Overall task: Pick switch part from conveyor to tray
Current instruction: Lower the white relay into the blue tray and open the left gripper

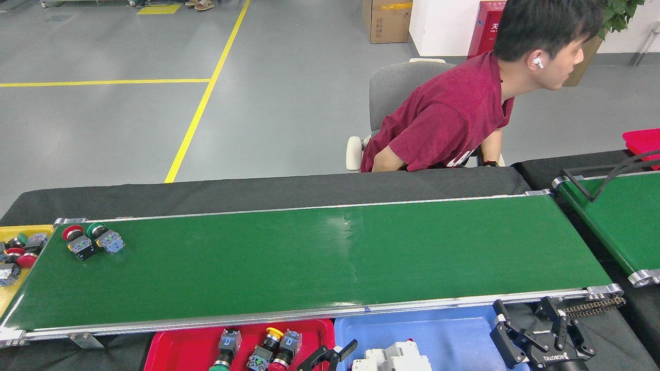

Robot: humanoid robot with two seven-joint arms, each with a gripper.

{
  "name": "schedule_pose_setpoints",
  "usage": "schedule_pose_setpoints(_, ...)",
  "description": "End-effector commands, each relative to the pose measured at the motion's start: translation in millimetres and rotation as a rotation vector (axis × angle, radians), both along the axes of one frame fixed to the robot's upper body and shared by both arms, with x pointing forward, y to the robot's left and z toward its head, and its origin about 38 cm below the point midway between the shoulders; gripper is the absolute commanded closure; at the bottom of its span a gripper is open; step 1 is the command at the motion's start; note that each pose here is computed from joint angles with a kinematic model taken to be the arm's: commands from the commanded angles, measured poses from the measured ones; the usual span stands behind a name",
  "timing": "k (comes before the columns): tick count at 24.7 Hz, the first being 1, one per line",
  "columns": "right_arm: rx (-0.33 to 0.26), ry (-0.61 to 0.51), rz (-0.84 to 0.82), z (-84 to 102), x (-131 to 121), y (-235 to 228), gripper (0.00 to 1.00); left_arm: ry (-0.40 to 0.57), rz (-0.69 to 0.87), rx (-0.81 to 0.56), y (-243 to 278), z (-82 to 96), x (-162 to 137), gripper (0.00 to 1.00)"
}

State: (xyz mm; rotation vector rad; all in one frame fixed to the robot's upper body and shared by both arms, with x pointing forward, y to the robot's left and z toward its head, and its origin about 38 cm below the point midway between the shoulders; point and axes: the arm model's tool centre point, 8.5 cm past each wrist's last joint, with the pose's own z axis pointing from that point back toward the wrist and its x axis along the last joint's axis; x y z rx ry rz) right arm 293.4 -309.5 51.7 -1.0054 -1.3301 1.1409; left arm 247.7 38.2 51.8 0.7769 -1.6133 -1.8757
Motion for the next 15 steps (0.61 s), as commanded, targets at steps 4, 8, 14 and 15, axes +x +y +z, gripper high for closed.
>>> schedule_pose_setpoints(4,-0.010,-0.029,-0.004,8.8,2,-5,0.02,-0.126,0.384,-0.020,95,8.7,38,0.00)
schedule_pose_setpoints(8,-0.009,-0.030,-0.004,9.3,2,-5,0.02,-0.151,0.680,0.030,217,7.3,41,0.00)
schedule_pose_setpoints(14,-0.008,-0.045,-0.009,14.7,3,-7,0.02,-0.104,0.851,0.086,322,1.3,2,0.00)
schedule_pose_setpoints(15,-0.011,-0.049,-0.020,16.2,2,-11,0.02,-0.094,0.858,0.095,328,-0.4,-4,0.00)
